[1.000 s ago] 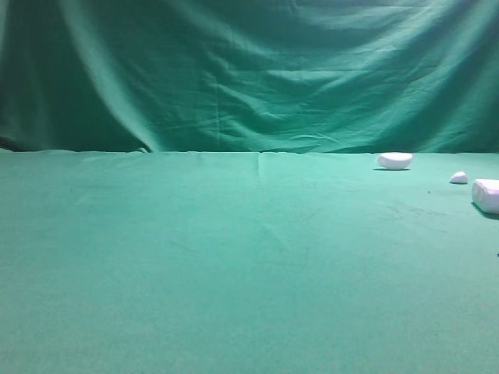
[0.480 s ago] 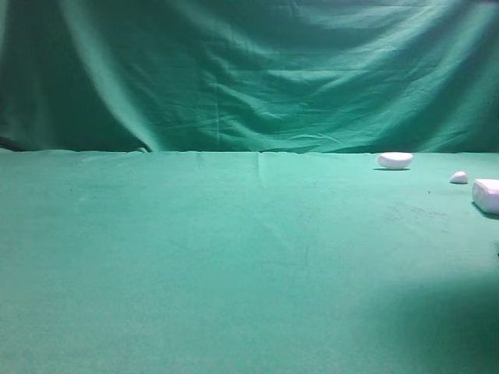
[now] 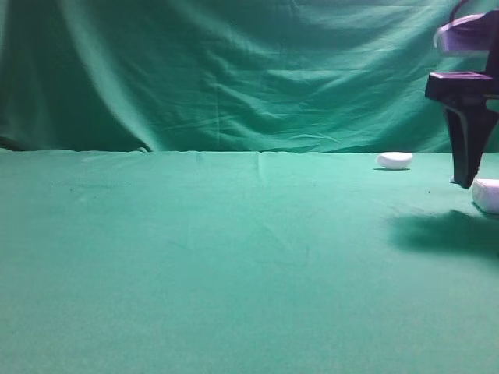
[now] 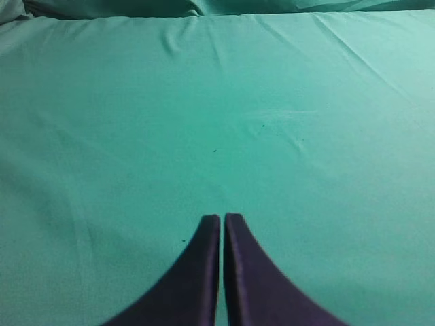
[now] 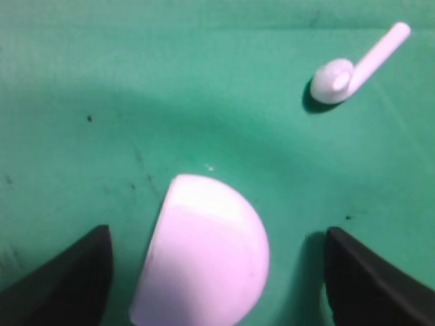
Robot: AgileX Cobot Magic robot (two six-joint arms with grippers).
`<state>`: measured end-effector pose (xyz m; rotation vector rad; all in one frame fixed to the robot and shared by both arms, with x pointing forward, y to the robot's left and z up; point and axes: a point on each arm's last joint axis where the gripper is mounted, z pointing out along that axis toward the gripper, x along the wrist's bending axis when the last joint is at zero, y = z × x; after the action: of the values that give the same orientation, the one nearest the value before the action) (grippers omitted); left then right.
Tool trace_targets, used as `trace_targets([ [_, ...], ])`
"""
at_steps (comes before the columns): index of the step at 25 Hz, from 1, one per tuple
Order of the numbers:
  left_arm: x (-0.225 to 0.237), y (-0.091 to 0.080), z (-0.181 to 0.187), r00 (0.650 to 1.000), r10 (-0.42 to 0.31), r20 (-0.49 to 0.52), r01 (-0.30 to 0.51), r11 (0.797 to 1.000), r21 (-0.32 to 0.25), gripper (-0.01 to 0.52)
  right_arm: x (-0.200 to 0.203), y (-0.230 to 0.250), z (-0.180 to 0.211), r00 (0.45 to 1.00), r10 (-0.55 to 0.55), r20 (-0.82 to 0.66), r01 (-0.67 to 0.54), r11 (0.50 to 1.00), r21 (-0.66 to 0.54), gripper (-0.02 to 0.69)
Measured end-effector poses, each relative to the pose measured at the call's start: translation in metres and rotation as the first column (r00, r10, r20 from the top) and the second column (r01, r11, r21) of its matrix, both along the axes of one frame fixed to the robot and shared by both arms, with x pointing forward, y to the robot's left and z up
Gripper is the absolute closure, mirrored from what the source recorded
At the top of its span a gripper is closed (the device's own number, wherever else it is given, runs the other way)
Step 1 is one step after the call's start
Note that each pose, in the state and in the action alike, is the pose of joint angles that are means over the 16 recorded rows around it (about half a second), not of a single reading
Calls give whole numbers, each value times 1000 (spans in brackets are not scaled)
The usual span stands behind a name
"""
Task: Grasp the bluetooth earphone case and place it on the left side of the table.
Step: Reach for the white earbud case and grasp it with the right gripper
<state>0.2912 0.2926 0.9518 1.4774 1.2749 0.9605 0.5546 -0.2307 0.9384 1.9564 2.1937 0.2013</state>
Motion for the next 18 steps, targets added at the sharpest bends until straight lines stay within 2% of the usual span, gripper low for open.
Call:
trace_targets([
  [5, 0, 0, 0, 1000, 0, 0, 0, 1000, 0, 514, 4, 3, 2, 1000, 4, -7, -4, 1000, -5, 263],
  [9, 0, 0, 0, 1000, 0, 0, 0, 1000, 0, 514, 12, 15, 17, 999, 49, 13, -48, 999, -8, 326],
  [14, 0, 0, 0, 1000, 0, 0, 0, 1000, 0, 514, 29, 57, 54, 980, 177, 94, -177, 984, 0, 347],
  [18, 0, 0, 0, 1000, 0, 0, 0, 1000, 0, 514, 39, 114, 87, 929, 321, 182, -328, 945, 7, 347],
])
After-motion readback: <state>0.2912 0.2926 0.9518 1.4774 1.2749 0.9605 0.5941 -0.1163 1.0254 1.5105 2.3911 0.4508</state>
